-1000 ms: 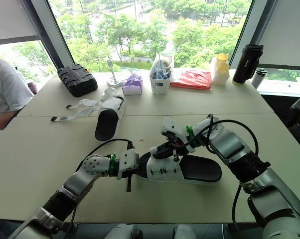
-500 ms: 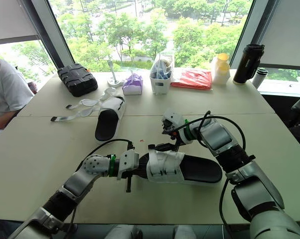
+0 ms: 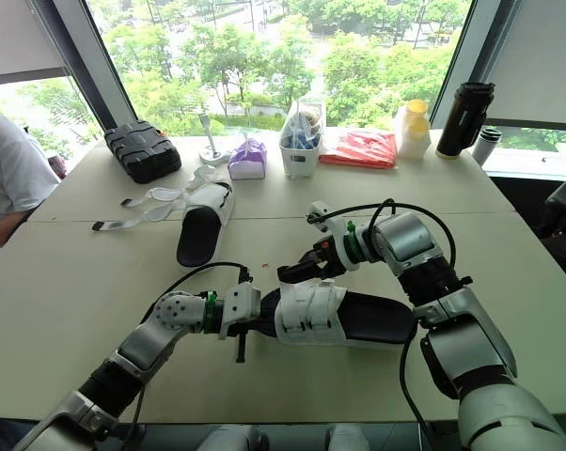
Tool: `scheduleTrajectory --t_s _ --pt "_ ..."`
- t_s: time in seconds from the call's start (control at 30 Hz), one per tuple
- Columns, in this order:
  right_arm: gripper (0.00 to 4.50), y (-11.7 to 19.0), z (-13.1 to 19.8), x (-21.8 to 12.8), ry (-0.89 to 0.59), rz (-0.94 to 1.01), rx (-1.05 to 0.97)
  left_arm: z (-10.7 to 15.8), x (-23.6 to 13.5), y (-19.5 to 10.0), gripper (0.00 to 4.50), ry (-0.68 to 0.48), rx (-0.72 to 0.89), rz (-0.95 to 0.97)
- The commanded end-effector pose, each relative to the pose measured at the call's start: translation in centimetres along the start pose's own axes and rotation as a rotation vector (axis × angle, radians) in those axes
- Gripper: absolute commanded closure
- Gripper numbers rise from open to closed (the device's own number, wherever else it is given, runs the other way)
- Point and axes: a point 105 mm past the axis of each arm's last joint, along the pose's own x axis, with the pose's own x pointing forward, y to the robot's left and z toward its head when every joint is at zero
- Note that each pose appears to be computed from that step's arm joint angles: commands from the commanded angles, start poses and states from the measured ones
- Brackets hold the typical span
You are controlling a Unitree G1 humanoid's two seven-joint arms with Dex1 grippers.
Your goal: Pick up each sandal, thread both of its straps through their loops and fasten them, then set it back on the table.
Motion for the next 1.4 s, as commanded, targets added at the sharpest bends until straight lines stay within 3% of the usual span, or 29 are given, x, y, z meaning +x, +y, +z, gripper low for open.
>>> scheduleTrajectory --t_s 0.03,0.1,0.2,0.43,0.63,1.0,1.1,1.4 --pt "0.03 0.9 1.0 0.5 -0.024 0.043 -0.013 -8.6 -1.1 -3.9 4.5 0.318 -0.206 -0.061" --pt "0.03 1.2 0.9 1.0 -0.016 0.059 -0.015 -8.6 -1.1 -4.0 4.5 0.316 -0.207 -0.062" --pt "0.81 1.7 1.1 1.5 -0.019 0.08 -0.01 -8.6 -1.1 -4.1 4.5 0.316 -0.209 -0.06" --pt "4.46 2.6 1.8 1.6 -0.051 0.11 -0.019 -8.6 -1.1 -4.2 4.5 0.314 -0.213 -0.058" --pt "4.49 3.5 3.9 -1.2 -0.147 0.101 -0.089 -8.7 -1.1 -4.2 4.5 0.316 -0.213 -0.062" --pt "4.49 8.0 6.8 -5.8 -0.335 0.101 -0.209 -9.1 -1.3 -4.6 4.5 0.341 -0.186 -0.107" --pt "4.49 7.4 7.1 -5.7 -0.345 0.066 -0.208 -9.1 -1.2 -4.6 4.5 0.332 -0.199 -0.106" --pt "4.49 0.5 4.6 -3.4 -0.238 -0.182 -0.199 -9.1 -1.3 -4.6 4.5 0.333 -0.198 -0.105"
